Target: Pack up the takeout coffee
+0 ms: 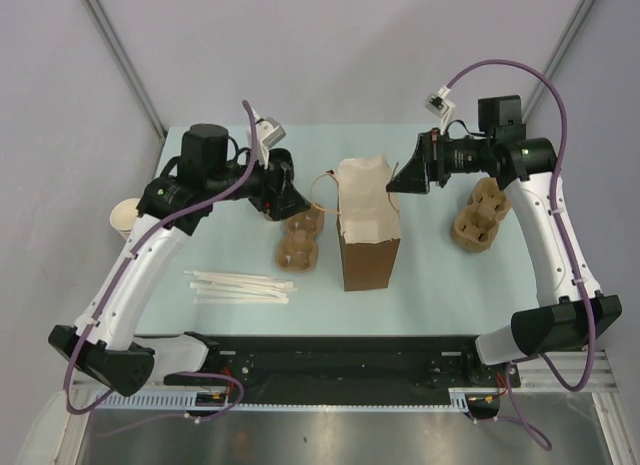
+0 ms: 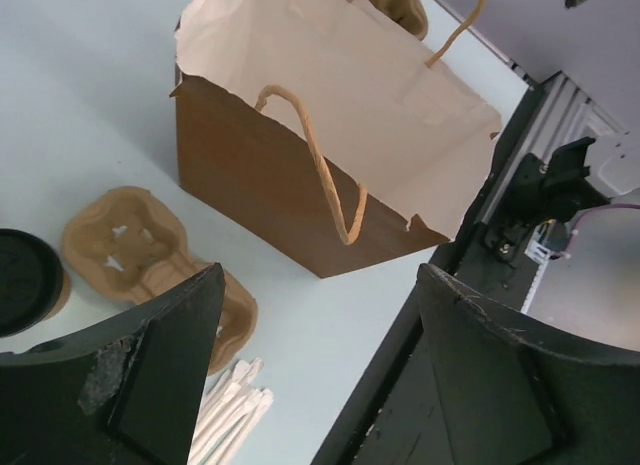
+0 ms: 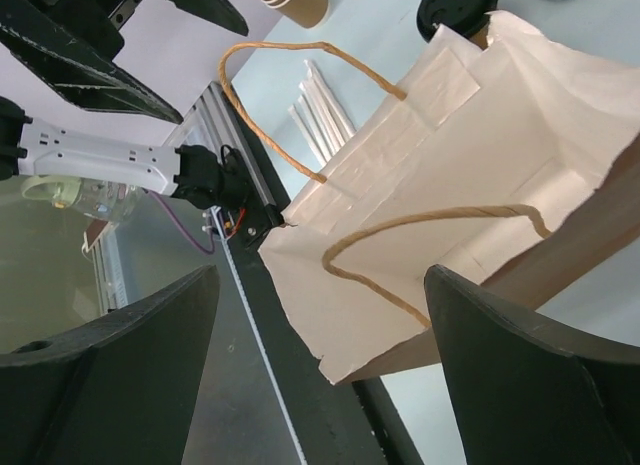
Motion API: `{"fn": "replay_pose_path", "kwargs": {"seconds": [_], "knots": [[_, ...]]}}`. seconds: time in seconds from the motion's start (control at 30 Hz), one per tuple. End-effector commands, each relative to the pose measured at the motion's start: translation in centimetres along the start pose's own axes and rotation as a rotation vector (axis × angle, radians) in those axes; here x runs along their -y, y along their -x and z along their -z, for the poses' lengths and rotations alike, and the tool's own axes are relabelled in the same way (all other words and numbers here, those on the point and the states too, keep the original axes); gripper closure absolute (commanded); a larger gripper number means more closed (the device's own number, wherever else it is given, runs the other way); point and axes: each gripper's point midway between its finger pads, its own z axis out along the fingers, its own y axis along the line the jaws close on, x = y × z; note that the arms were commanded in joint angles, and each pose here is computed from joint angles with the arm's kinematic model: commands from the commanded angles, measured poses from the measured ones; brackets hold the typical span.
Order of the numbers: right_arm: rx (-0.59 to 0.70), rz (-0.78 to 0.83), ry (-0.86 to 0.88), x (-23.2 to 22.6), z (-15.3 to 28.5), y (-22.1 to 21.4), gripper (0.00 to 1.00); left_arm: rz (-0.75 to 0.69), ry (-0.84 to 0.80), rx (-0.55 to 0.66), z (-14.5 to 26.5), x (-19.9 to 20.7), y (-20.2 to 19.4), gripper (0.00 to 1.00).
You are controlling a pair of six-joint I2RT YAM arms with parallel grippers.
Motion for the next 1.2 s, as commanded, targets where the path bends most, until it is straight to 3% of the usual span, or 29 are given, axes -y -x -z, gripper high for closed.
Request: {"fn": "replay_pose_path", "kwargs": {"seconds": [0.0,0.13,0.3,0.37,0.57,0.63,0.7,0.83,0.93,1.17], "knots": [[-0.015,0.054,0.002,-0.4,-0.8,0.0,0.12,0.031,-0.081,0.101,-0.4,1.2,2.6,0.18],[-0.031,0.054,0.0,-0.1,-1.3,-0.3,0.26,0.045,-0.099,0.098,-1.1,1.1,2.6,0.2],[-0.025,0.059,-0.011,0.0,-1.1,-0.1,0.6,0.054,-0.109,0.09,-1.7,0.9,2.6,0.27],[-0.024,0.056,-0.025,0.3,-1.0,-0.1,0.73,0.066,-0.099,0.075,-2.1,0.5,2.2,0.35],[-0.007,0.045,-0.056,0.7,0.2,-0.2,0.9,0.087,-0.116,0.051,-3.0,0.1,1.5,0.42],[-0.009,0.041,-0.068,1.0,0.4,-0.4,0.98,0.091,-0.122,0.05,-3.3,0.1,1.6,0.52],[-0.019,0.034,-0.078,1.3,0.4,-0.8,1.0,0.087,-0.121,0.051,-3.4,-0.1,1.7,0.61],[-0.023,0.029,-0.112,2.0,1.1,-1.1,1.0,0.078,-0.102,0.036,-3.5,-0.5,1.3,0.89],[-0.031,0.032,-0.133,2.4,1.7,-1.4,1.0,0.082,-0.061,0.016,-3.9,-1.6,0.6,1.0],[-0.061,0.014,-0.145,2.8,3.1,-2.1,1.0,0.1,-0.003,-0.014,-4.3,-3.7,-0.3,1.0]]}}
